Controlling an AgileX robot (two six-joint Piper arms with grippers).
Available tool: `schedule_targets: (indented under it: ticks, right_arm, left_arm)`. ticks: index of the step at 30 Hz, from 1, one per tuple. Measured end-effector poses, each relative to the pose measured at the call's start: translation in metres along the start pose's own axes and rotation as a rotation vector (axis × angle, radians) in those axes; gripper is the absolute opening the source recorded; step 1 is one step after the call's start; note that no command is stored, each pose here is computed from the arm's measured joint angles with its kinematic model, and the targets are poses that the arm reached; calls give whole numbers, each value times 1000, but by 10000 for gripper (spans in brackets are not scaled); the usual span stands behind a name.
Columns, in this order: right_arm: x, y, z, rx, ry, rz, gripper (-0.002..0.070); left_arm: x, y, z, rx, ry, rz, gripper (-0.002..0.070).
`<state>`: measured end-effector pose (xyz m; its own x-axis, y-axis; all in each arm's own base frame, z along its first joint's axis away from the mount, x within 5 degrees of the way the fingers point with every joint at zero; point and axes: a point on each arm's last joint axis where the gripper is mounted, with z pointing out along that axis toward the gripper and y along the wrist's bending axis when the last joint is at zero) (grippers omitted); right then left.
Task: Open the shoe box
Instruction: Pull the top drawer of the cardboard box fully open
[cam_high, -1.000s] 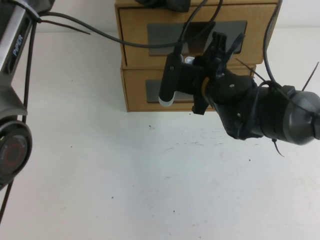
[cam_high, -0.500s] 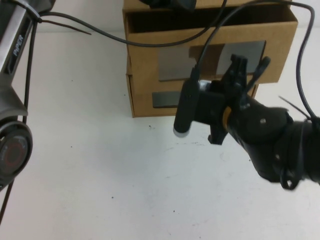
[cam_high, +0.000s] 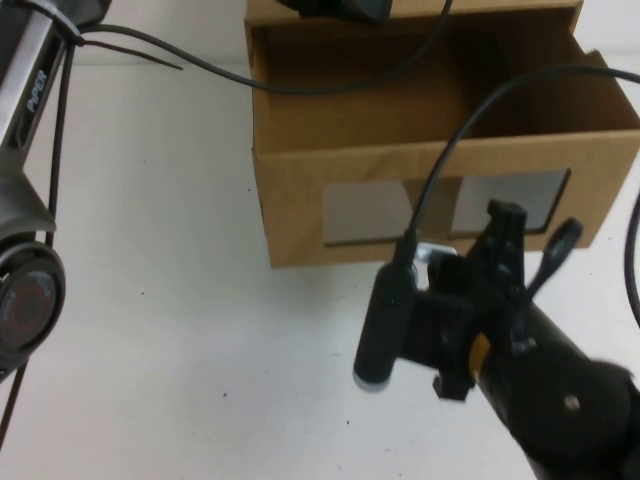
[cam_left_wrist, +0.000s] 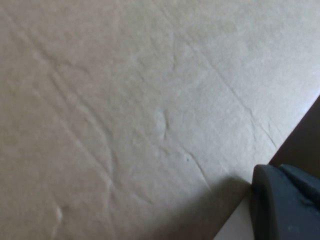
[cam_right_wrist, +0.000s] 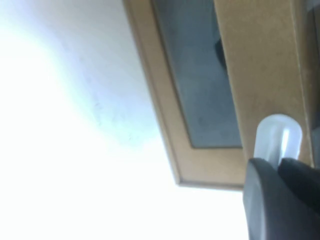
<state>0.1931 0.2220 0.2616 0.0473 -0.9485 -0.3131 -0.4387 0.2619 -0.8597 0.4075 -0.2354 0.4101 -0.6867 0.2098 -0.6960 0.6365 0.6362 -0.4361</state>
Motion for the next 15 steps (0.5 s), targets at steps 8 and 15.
schedule_targets:
  ticks: [8,15]
  right_arm:
    - [6,11,-46,-44,4,54,5]
    - [10,23,-70,-80,25,55,5]
  left_arm:
    - [0,-1,0,16,-3,-5,-4]
    - [0,-1,0,16,-3,-6,-4]
